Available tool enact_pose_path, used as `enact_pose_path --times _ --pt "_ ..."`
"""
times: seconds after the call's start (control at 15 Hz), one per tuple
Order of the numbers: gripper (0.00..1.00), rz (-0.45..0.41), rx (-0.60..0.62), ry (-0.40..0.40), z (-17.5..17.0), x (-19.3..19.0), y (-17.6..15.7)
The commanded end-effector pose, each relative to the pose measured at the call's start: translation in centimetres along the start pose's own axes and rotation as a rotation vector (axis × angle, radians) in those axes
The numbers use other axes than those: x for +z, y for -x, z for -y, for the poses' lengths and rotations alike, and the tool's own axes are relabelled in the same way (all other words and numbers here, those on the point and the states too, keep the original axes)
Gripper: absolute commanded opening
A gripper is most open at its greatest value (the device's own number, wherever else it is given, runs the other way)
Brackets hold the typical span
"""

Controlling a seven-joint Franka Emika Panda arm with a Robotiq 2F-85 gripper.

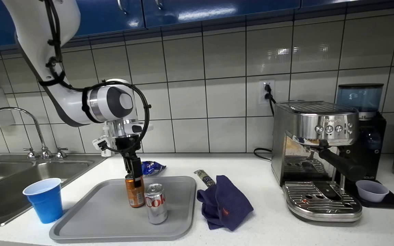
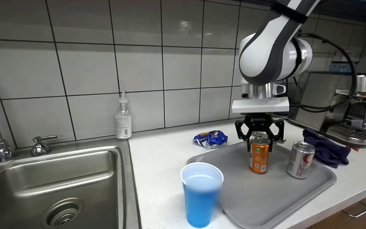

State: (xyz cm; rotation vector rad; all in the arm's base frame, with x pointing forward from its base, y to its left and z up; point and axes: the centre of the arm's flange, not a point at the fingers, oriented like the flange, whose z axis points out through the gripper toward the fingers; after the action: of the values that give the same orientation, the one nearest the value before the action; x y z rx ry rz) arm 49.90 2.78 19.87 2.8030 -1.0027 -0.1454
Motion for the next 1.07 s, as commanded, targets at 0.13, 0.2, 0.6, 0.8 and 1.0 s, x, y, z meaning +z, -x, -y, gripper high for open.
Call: enact_pose_path --times 0.13,0.2,0.6,0.8,1.0 --pt "0.40 -0.014 -0.011 -0.024 0.1 -2.2 0.2" --pt "0.40 -0.016 -0.014 -0.027 0.2 -2.4 0.4" --pt "0.40 -0.039 -0.043 -0.050 1.6 -3.9 2.1" --pt "0.40 -0.048 -0.062 -0.066 2.7 -4.9 3.1" --pt "0.40 -0.051 -0.085 -0.084 3.7 -5.8 4.4"
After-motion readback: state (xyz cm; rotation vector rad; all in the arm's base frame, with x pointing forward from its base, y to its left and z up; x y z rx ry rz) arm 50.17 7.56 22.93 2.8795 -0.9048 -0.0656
